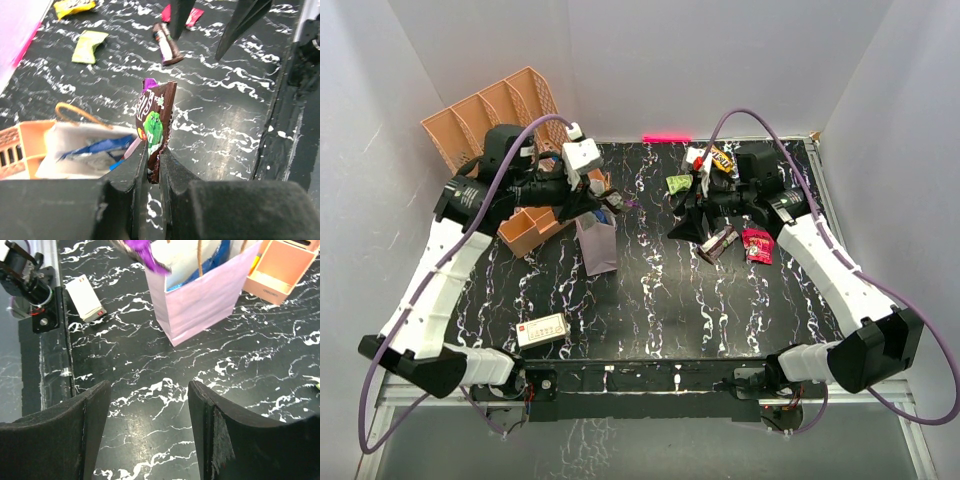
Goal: Place the snacks into the paper bag
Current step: Place the snack in the paper bag, then pick up the snack from the center of the board.
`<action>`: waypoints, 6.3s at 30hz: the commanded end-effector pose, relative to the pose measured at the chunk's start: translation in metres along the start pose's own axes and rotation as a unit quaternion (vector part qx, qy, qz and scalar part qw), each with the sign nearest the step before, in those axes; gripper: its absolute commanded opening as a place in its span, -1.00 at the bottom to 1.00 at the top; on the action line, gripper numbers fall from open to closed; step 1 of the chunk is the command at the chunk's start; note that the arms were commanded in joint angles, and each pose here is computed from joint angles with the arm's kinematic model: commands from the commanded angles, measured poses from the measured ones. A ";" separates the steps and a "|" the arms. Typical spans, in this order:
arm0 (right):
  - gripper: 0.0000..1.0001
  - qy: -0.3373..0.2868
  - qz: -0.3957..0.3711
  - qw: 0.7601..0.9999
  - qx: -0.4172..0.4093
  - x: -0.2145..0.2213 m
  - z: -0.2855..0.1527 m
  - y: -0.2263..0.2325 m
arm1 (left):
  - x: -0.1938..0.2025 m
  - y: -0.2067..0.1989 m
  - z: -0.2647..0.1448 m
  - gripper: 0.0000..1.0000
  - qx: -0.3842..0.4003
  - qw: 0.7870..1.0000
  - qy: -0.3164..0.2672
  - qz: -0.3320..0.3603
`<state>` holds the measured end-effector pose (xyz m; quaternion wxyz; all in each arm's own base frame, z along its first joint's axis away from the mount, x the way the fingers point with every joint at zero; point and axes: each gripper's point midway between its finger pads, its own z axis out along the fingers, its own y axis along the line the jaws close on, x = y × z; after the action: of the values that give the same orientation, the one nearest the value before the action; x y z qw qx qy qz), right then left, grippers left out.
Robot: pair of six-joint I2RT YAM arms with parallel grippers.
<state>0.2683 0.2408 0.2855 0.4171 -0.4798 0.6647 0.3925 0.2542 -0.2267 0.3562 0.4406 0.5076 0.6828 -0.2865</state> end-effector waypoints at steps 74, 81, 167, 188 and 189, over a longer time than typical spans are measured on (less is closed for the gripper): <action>0.35 0.005 -0.026 0.994 0.105 0.002 -0.021 -0.037 | 0.071 0.097 0.029 -0.72 -0.276 0.832 -0.032 -0.480; 0.35 0.006 -0.024 0.994 0.106 0.003 -0.020 -0.038 | 0.072 0.090 0.035 -0.52 -0.253 0.841 -0.028 -0.477; -0.84 0.224 0.062 0.845 0.481 0.135 -0.135 -0.162 | -0.014 0.051 -0.023 0.76 -0.108 0.978 -0.085 -0.160; -0.84 -0.066 -0.096 0.992 0.039 -0.062 -0.059 0.002 | -0.013 0.003 -0.004 0.53 0.085 0.991 -0.093 0.035; -0.84 -0.071 -0.098 0.992 0.022 -0.066 -0.056 0.009 | -0.013 0.000 -0.001 0.53 0.094 0.990 -0.094 0.041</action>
<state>0.2986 0.1822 0.3187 0.4951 -0.4605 0.6796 0.2845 0.2740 -0.2214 0.3586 0.4587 0.4755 0.6555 -0.3658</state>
